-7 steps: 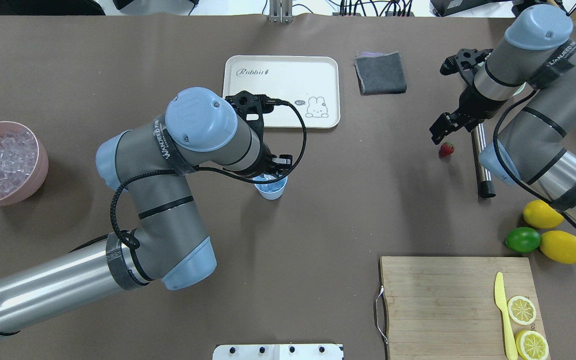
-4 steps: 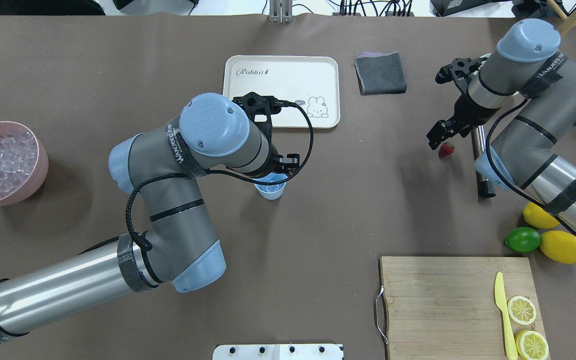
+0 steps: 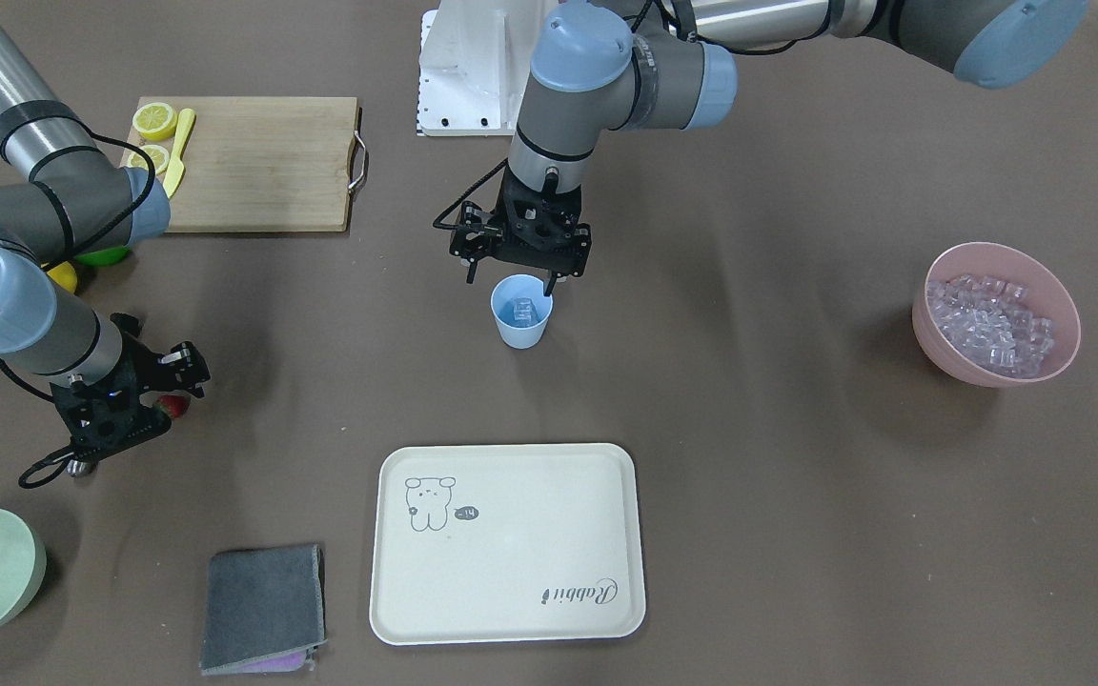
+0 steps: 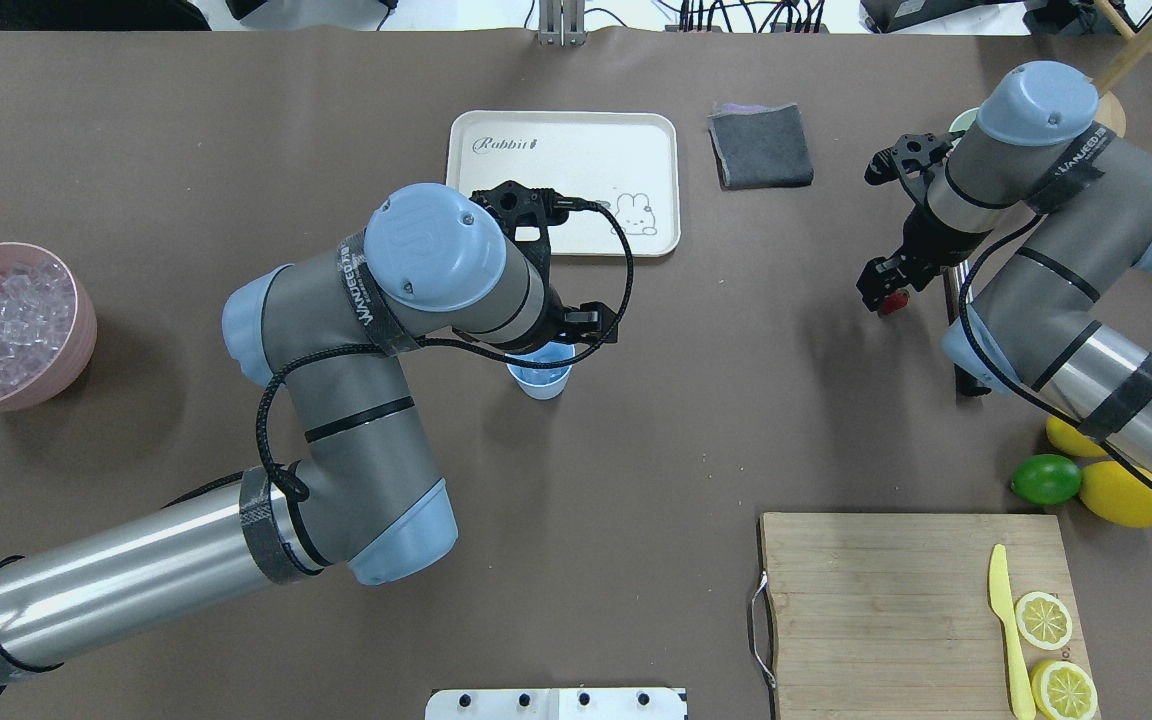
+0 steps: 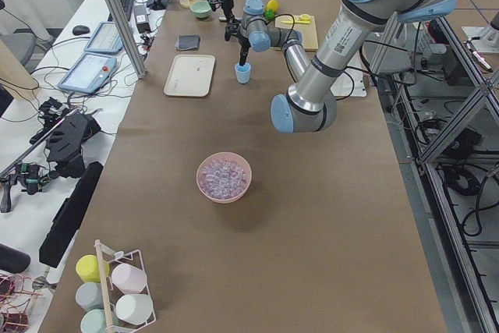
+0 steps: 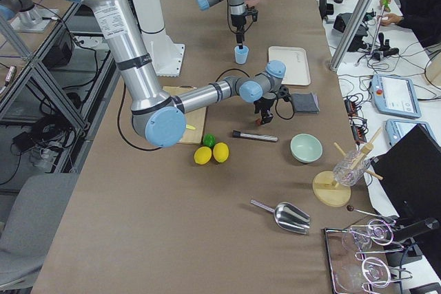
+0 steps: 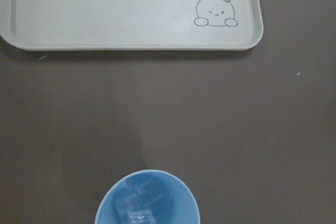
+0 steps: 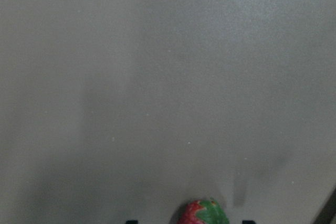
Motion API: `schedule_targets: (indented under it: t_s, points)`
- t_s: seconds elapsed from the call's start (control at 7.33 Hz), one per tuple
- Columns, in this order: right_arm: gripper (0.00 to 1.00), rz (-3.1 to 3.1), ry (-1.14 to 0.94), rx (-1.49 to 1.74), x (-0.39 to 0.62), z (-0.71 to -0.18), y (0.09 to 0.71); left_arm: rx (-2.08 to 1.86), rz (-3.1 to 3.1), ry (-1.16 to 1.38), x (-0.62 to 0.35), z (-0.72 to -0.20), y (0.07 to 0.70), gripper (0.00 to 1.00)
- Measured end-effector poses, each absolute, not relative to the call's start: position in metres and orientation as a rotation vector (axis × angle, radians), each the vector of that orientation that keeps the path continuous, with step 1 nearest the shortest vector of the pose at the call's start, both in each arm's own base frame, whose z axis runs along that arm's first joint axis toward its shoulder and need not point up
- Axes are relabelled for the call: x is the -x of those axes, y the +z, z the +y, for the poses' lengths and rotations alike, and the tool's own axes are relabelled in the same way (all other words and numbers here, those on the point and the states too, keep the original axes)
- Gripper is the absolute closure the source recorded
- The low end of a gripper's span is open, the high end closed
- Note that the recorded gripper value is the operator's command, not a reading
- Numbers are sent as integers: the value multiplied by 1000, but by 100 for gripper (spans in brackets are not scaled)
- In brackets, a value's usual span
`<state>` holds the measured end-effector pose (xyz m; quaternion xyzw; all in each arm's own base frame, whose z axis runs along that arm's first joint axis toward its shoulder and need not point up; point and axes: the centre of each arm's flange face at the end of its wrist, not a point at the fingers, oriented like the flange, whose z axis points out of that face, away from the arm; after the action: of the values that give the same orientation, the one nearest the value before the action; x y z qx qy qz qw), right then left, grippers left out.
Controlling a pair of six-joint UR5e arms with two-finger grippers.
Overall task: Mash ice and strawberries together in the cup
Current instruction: 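Drop ice into the blue cup while the right gripper grasps the strawberry, then withdraw the left gripper while the right gripper carries the strawberry toward the cup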
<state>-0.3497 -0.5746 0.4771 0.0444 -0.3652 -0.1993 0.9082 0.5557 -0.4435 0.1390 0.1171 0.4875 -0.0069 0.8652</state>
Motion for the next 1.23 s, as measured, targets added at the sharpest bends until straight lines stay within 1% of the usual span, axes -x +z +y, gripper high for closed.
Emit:
schedule_targets:
  t_s: [0.27, 0.55, 0.68, 0.95, 1.23]
  points:
    - [100, -743, -412, -81, 353, -573, 484, -248, 1021, -19, -553, -446, 139, 2]
    - [100, -742, -410, -81, 353, -574, 485, -266, 1014, -31, -538, -462, 140, 2]
    - [100, -754, -403, -93, 353, -578, 472, -280, 1001, -23, -519, -478, 150, 2]
    - [100, -801, -356, -125, 357, -586, 425, -280, 958, 50, -454, -509, 207, 2]
    - [100, -859, -298, -148, 370, -574, 368, -272, 921, 125, -370, -535, 279, 2]
